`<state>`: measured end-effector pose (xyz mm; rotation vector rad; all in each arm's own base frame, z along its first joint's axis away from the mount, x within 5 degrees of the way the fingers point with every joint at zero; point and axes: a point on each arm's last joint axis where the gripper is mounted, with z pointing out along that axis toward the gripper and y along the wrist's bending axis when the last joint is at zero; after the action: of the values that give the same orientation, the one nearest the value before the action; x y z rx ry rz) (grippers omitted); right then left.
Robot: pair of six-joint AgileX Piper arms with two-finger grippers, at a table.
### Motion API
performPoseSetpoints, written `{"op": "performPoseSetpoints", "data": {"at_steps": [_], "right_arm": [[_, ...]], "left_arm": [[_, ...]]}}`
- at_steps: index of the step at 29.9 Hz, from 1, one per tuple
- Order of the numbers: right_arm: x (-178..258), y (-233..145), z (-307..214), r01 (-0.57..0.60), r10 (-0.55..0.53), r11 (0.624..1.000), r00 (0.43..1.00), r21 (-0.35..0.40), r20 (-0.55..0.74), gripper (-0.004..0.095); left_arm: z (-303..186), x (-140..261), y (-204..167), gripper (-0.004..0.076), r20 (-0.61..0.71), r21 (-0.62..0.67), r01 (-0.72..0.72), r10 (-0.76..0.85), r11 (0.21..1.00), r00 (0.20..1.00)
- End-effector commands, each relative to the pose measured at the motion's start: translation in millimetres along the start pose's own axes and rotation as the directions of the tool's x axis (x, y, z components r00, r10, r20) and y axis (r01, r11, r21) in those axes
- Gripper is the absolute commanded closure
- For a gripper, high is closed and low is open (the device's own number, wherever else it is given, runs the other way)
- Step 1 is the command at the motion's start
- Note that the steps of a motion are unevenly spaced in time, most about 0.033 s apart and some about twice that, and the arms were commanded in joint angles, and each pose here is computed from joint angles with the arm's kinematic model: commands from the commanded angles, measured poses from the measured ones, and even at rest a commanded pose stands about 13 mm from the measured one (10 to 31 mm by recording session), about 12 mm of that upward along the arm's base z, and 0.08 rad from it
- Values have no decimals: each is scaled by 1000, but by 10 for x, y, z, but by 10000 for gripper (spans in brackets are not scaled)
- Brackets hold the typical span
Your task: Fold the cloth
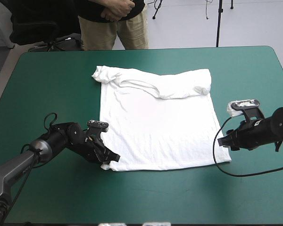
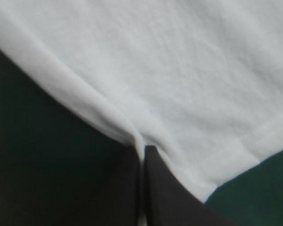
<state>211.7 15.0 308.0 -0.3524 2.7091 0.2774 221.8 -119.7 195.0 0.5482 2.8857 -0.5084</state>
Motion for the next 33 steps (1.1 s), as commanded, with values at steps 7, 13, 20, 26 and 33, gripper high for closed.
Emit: {"op": "performPoseSetpoints", "data": {"at_steps": [7,13,20,26,33], "right_arm": [[-6,-134,302,-17,18,999,999,31,-44,389],[-48,-201,630,-77,71,997,985,-29,-159,462],[-36,-271,931,-116,97,992,955,-53,-279,492],[-49,-71,1034,-47,15,995,946,-91,-323,614],[-104,35,1076,18,-42,996,959,-85,-279,917]], "left_arm": [[61,16,-25,741,-9,15,12,-12,1000,1000],[61,15,-20,741,-8,9,7,-7,1000,1000],[61,-1,-15,741,10,4,7,-7,1000,1000],[60,-22,-8,741,33,-4,6,-6,1000,999],[60,-26,9,741,37,-23,-12,13,1000,999]]}}
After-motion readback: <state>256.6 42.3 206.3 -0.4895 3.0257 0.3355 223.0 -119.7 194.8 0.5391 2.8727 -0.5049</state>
